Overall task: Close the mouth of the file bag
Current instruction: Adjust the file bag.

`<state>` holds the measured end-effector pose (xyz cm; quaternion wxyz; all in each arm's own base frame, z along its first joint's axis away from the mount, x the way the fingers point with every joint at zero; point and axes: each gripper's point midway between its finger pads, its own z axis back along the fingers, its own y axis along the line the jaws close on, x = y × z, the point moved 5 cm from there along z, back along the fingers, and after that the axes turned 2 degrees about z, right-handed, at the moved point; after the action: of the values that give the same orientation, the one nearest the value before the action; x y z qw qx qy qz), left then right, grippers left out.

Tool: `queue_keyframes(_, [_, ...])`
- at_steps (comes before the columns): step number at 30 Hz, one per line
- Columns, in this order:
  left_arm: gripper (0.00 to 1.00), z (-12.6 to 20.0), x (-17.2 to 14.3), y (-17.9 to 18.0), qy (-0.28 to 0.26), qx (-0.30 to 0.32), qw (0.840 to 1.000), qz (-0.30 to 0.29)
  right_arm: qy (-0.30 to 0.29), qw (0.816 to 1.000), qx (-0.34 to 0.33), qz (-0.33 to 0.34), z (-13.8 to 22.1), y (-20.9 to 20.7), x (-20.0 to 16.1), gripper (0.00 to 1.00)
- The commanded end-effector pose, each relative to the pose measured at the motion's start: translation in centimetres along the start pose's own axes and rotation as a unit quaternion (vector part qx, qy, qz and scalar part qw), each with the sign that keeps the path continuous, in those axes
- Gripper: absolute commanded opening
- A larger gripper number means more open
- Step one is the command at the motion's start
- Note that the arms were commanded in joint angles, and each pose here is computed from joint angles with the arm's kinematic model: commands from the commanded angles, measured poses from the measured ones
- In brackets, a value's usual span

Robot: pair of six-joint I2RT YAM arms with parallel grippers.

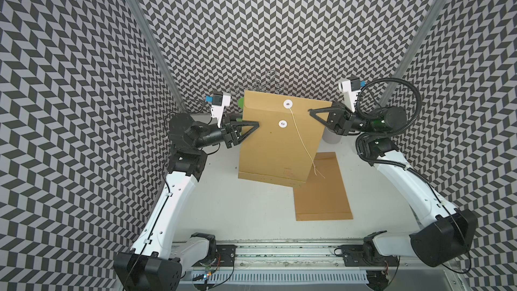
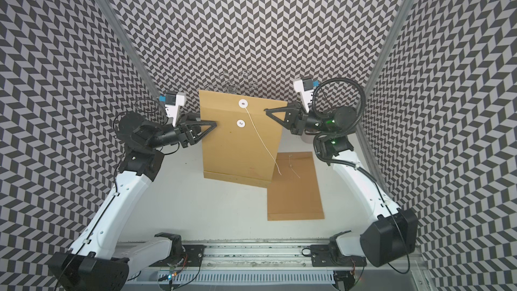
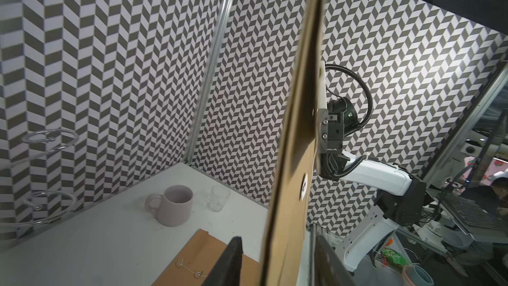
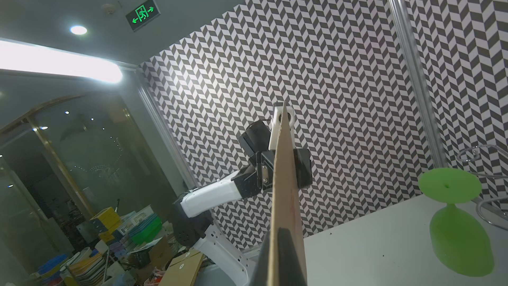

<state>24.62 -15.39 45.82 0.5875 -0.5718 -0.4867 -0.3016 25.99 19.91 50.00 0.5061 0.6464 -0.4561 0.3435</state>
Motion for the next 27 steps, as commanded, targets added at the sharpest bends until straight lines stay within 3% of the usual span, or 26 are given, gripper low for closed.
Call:
queue_keyframes(1, [0.42,-0.5,-0.3,-2.9,0.009,-0.072,0.997,-0.032,0.002,1.000,0.009,-0.007,-0.3,0.6,1.4,0.00])
queue_keyframes(4, [0.36,-0.6,-0.7,-3.6,0.018,-0.087,0.995,-0.042,0.005,1.000,0.012,-0.015,-0.5,0.3,1.7,0.00])
queue_keyframes(8, [0.17,-0.8,-1.0,-3.0,0.022,-0.077,0.996,-0.041,0.006,1.000,0.015,-0.018,-0.7,0.1,1.9,0.00])
queue_keyframes(14, [0.00,-0.9,-0.3,-2.1,0.008,-0.050,0.998,-0.028,0.007,1.000,0.008,-0.014,-0.6,-0.3,2.4,0.01])
queue_keyframes(16, [0.00,-0.7,0.5,-1.8,-0.003,-0.033,0.999,-0.023,0.006,1.000,0.006,-0.014,-0.6,-0.3,2.4,0.10])
queue_keyframes(20, [0.00,-0.6,2.3,-1.6,-0.018,-0.020,0.999,-0.020,0.004,1.000,-0.008,-0.003,-0.3,-0.5,1.9,0.53])
queue_keyframes(21, [0.00,-0.6,2.6,-1.6,-0.019,-0.019,0.999,-0.019,0.002,1.000,-0.017,0.003,0.0,-0.5,1.8,0.59])
queue_keyframes(27, [0.00,-0.6,4.6,-1.2,-0.021,-0.003,1.000,-0.015,-0.020,0.991,-0.131,0.031,4.7,-1.8,-0.5,0.68])
